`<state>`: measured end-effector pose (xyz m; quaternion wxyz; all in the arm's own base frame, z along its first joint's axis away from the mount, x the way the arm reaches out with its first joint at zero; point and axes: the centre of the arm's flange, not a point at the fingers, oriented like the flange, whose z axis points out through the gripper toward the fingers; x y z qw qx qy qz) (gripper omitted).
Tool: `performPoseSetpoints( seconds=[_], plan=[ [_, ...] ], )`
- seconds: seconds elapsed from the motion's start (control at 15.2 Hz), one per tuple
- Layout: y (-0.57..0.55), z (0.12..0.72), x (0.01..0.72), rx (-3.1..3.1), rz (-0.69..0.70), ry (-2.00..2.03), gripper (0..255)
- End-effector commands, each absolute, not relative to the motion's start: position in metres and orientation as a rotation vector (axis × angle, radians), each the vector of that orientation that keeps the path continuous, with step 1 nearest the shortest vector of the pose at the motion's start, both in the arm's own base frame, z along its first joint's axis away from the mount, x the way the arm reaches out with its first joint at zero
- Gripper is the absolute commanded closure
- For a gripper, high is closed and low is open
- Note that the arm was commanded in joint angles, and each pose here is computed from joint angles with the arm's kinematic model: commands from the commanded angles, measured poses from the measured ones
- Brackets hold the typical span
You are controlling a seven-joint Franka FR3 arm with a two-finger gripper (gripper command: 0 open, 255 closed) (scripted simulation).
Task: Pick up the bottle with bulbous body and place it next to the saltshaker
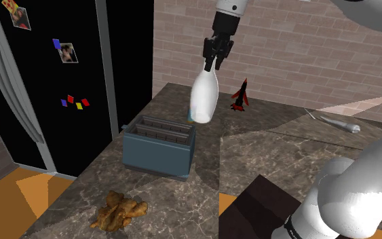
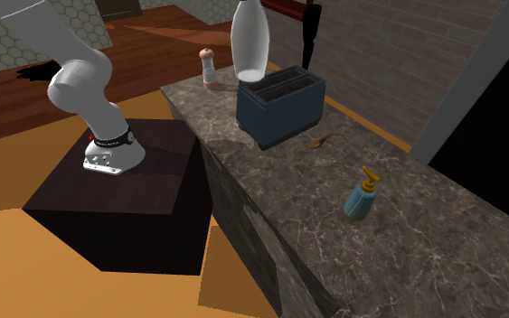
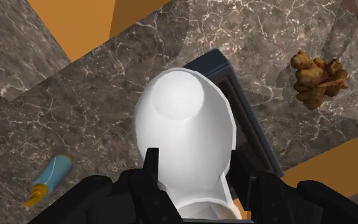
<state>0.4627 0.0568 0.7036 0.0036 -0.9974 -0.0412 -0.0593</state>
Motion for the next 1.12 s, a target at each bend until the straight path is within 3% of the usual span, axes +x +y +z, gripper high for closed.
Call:
performPoseSetpoints(
  seconds=[0.0,1.06],
  plan=[
    [0.079,0.706,0.446,-3.127,-0.187,-0.127,255],
    [0.249,0.721,0.321,-3.127,-0.187,-0.127,255]
  ],
)
